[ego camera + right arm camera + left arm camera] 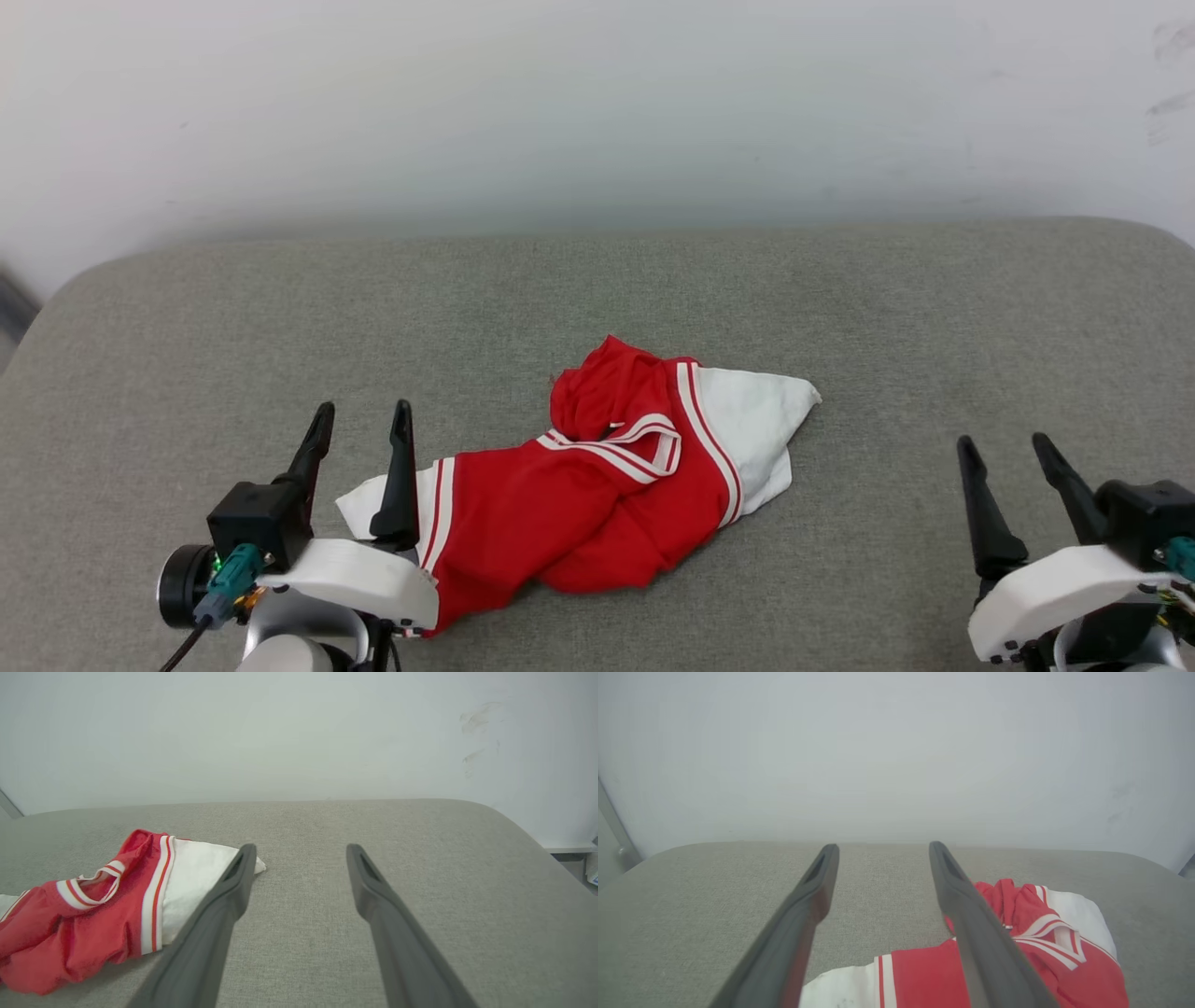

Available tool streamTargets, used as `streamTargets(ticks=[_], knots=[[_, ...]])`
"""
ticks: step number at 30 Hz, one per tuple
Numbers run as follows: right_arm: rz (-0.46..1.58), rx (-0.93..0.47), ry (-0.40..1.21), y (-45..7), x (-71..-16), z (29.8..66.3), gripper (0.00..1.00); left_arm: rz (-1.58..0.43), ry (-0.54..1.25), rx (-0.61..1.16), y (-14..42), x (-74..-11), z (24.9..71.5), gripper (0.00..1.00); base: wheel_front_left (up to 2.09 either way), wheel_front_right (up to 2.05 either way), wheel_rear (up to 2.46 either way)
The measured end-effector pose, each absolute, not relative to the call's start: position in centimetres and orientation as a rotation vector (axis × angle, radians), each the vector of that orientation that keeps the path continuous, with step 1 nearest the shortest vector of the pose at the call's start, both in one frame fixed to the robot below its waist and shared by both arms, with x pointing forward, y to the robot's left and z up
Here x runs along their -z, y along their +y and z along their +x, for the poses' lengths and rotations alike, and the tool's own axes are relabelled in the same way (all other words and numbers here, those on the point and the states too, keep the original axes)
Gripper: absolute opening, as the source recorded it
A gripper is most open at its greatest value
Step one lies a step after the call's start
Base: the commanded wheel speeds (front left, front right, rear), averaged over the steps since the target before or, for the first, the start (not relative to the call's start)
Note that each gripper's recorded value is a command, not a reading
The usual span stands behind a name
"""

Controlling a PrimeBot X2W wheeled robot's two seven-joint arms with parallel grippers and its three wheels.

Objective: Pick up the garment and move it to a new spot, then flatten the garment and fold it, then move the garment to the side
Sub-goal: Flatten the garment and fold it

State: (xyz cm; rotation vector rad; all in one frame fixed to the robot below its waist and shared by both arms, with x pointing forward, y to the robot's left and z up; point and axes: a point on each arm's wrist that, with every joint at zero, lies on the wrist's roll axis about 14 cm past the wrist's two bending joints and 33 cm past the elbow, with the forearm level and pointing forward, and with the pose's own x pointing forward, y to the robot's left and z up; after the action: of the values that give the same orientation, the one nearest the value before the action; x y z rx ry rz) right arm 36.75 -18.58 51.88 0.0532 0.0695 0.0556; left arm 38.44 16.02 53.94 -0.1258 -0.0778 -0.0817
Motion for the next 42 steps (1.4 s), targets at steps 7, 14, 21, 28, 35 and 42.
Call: streamTargets(ticks=[7,14,21,28,35,42], knots=[[0.042,-0.013,0.137,-20.4,-50.2,38.2,1.00,-0.129,-0.106,0.054,16.5,-54.3,38.6,1.00,0.00,0.00,0.00],[0.046,-0.056,0.245,-20.2,-48.6,42.8,1.00,-0.140,-0.102,0.028,17.0,-53.7,39.9,1.00,0.00,0.00,0.00],[0.103,-0.208,0.569,-16.4,-44.3,45.8,1.00,-0.139,-0.062,-0.007,17.9,-51.8,40.9,1.00,0.00,0.00,0.00],[0.068,-0.352,0.834,-12.5,-41.1,45.8,1.00,-0.138,-0.043,-0.020,18.2,-50.8,42.0,1.00,0.00,0.00,0.00],[0.042,-0.432,0.987,-10.1,-37.6,45.4,1.00,-0.142,-0.005,-0.044,18.7,-49.1,42.5,1.00,0.00,0.00,0.00],[0.068,-0.455,1.058,-9.3,-36.1,45.3,0.00,-0.131,0.022,-0.073,19.9,-48.1,42.2,1.00,0.00,0.00,0.00]])
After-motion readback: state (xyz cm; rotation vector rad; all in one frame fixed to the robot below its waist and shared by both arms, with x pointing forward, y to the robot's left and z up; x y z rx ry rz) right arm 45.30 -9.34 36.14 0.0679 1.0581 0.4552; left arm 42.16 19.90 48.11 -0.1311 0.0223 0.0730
